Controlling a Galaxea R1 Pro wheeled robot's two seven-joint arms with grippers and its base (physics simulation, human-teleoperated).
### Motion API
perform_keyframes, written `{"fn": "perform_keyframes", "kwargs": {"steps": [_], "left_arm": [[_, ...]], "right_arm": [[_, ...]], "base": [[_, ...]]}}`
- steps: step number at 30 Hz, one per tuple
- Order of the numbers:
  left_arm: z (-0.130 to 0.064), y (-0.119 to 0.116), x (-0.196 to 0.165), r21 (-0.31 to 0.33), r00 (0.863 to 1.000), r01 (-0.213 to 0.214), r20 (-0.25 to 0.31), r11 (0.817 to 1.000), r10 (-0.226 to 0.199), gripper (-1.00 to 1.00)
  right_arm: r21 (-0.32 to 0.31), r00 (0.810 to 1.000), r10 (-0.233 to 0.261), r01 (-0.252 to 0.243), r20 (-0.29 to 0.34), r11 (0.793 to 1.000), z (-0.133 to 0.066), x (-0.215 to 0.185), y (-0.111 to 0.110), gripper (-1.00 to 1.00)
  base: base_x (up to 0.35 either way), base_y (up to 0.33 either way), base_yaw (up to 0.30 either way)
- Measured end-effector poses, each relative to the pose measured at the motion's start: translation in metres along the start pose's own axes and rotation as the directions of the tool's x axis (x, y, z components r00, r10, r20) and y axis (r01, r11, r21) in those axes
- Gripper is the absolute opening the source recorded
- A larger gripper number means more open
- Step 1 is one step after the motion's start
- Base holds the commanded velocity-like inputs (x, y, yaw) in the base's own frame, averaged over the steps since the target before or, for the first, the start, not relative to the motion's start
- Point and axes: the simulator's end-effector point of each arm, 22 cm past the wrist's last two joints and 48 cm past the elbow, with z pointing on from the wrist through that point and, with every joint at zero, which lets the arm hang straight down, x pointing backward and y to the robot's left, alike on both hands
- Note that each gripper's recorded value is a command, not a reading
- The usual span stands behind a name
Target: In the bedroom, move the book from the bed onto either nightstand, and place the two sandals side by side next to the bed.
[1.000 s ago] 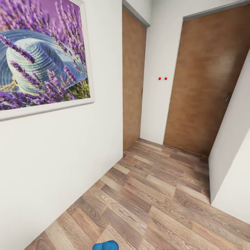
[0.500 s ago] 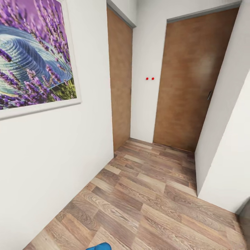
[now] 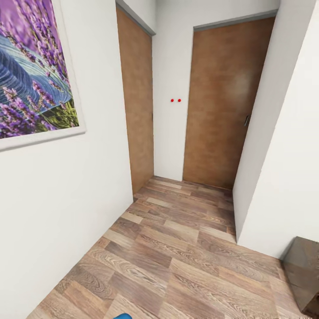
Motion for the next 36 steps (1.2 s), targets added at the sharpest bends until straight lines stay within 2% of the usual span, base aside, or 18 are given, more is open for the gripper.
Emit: {"fn": "perform_keyframes", "kwargs": {"steps": [36], "left_arm": [[-0.0001,0.0,0.0002,0.0,1.0,0.0,0.0,1.0,0.0,1.0]], "right_arm": [[0.0,1.0,0.0,0.0,0.0,1.0,0.0,-0.0001,0.0,1.0]], "base": [[0.0,0.0,-0.214]]}}
